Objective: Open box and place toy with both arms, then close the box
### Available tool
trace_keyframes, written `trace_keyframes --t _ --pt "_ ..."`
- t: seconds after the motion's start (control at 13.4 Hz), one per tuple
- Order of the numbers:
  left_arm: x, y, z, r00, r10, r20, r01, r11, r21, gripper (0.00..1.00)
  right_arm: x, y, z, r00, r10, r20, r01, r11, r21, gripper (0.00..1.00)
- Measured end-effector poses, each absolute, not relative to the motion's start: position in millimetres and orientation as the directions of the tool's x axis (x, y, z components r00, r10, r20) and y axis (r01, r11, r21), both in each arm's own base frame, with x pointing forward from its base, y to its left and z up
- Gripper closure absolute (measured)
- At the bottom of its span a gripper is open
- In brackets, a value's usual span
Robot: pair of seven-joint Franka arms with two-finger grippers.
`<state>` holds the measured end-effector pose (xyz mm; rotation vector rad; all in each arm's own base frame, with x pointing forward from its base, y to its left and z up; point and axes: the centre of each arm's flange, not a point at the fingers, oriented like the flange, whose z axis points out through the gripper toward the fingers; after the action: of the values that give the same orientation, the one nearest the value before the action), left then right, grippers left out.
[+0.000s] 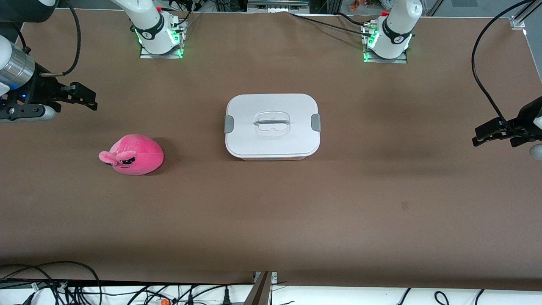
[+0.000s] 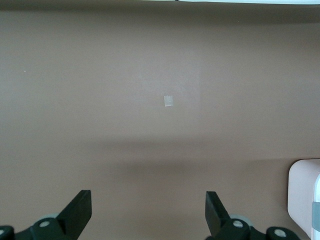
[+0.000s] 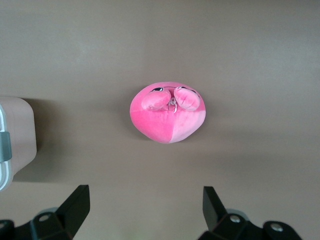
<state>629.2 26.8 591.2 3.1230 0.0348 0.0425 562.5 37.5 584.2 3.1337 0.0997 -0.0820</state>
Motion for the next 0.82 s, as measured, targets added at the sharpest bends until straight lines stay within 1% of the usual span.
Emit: trace_keyframes --t 0.52,0.82 --pt "629.5 29.1 590.1 0.999 0.026 0.025 0.025 -1.0 0.019 0.0 562.5 38.1 584.7 0.996 0.067 -0.052 0.067 -0.998 -0.004 0.0" --pt "633.7 -12.4 575.0 0.999 -0.041 -0.011 -0.041 -0.999 0.023 0.0 562.5 38.1 584.7 0.996 0.069 -0.052 0.068 -0.998 -0.004 0.0"
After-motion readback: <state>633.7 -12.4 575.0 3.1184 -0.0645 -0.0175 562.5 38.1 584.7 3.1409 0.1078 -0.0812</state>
